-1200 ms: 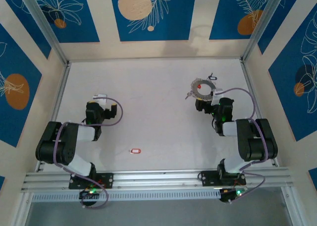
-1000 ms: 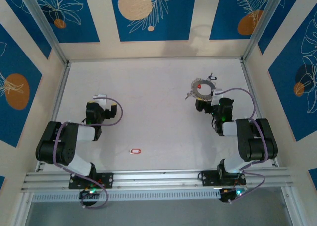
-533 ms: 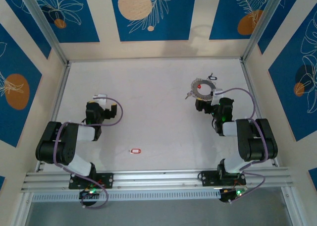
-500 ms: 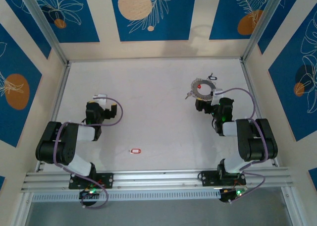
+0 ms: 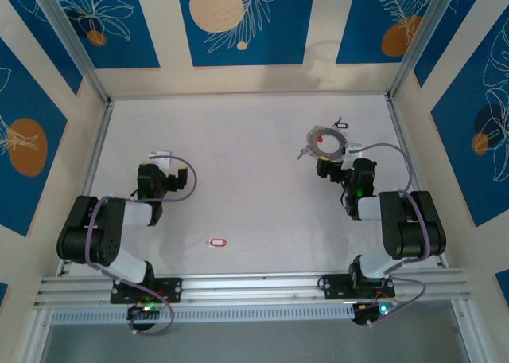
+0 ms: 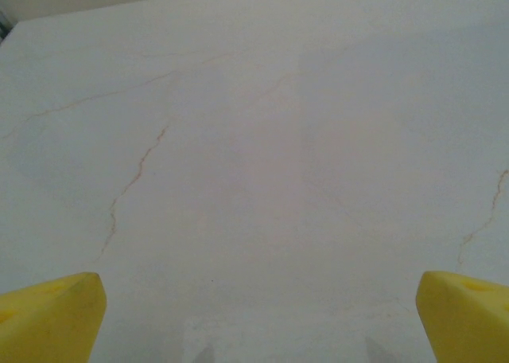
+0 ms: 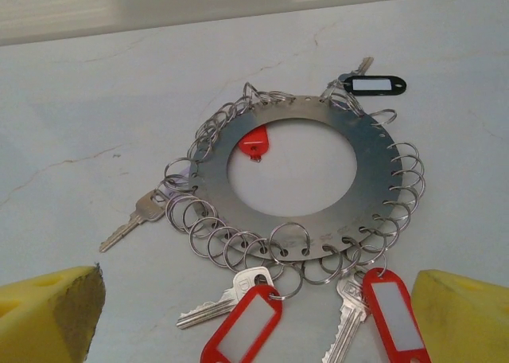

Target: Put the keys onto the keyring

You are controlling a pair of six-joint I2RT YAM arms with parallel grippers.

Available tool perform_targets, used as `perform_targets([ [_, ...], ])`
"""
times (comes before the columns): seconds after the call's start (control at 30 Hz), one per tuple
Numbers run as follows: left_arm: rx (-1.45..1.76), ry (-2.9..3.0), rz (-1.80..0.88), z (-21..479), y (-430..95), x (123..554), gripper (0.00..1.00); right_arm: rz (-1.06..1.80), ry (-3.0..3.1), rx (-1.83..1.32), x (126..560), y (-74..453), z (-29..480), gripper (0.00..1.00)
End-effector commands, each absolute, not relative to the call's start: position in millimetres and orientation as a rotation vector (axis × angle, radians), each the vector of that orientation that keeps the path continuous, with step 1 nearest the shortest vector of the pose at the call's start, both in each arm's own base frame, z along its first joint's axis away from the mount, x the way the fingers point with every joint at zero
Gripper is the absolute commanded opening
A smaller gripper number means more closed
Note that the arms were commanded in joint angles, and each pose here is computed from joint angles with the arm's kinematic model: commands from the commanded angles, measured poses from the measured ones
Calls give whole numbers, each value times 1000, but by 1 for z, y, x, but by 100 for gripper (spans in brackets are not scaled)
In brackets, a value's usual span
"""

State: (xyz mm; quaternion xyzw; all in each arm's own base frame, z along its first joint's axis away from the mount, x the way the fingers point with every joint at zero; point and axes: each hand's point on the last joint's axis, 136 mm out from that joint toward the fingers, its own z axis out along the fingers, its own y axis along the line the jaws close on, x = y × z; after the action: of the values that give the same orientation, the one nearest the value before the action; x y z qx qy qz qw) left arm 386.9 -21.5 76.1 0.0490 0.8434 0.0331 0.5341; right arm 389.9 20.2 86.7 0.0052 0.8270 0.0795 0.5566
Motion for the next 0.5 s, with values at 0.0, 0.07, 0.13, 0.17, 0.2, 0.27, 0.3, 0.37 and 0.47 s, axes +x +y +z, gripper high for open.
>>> perform_targets([
  [0.0, 82, 2002, 85, 115, -17, 395, 100, 245, 1841, -74, 380, 33, 114, 99],
  [0.07, 103, 1985, 43, 145, -25, 391, 100, 205, 1829, -40, 373, 27, 132, 99],
  [0.13, 109, 1955, -15, 179, -32, 383, 100, 180, 1810, 10, 368, 20, 155, 99],
  [0.17, 121, 1954, -48, 194, -37, 378, 100, 172, 1789, 42, 366, 16, 169, 99],
  [0.2, 135, 1951, -68, 208, -40, 371, 100, 171, 1775, 83, 363, 11, 179, 99],
  [0.27, 142, 1924, -107, 247, -43, 353, 100, 202, 1765, 212, 355, 1, 194, 99],
  [0.3, 113, 1921, -128, 261, -43, 344, 100, 230, 1770, 259, 350, -2, 198, 99],
  [0.37, 4, 1905, -185, 293, -38, 321, 100, 301, 1783, 354, 341, -4, 202, 99],
  [0.47, -294, 1910, -226, 318, -14, 283, 100, 384, 1738, 498, 327, -13, 196, 99],
])
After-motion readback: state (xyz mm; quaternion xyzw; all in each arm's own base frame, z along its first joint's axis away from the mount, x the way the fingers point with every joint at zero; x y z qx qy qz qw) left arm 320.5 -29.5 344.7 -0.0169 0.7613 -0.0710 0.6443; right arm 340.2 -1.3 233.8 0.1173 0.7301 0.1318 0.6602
